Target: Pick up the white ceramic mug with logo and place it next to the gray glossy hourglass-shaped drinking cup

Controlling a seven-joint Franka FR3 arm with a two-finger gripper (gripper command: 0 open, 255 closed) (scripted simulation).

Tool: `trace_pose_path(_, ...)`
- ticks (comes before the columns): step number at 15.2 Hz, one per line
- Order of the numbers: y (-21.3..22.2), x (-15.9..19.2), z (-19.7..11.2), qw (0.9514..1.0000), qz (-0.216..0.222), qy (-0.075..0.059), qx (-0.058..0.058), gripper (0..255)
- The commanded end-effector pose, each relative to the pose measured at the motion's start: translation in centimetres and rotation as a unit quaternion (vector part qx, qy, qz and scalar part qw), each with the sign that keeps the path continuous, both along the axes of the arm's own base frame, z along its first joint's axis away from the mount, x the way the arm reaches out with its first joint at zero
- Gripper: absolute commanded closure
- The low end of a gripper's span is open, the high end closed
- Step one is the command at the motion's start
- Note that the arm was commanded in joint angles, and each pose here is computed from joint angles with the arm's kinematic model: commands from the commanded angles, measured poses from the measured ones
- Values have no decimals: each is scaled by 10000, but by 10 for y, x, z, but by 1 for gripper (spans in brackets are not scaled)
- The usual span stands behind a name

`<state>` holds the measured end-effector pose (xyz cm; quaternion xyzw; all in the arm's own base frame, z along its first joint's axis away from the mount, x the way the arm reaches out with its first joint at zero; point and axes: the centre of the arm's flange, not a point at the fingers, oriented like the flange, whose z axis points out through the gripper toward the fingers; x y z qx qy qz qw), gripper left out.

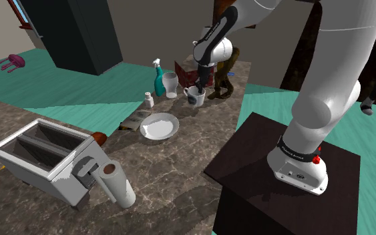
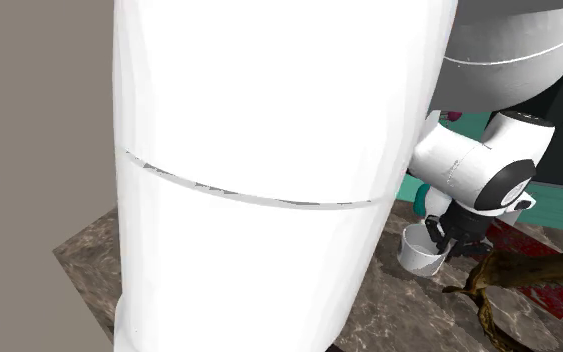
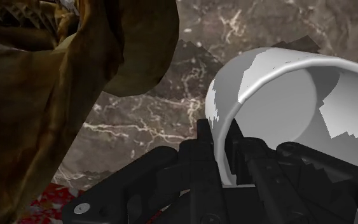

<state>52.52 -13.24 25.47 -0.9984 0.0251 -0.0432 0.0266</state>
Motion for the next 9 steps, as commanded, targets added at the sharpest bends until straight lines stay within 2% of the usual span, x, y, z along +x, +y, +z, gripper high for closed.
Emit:
trace_pose_path(1,0,0,-11,10000,0,-3,-1,255)
trace_pose_path(6,0,0,-35,10000,0,-3,-1,255)
trace_pose_path(9,0,0,-35,10000,0,-3,-1,255)
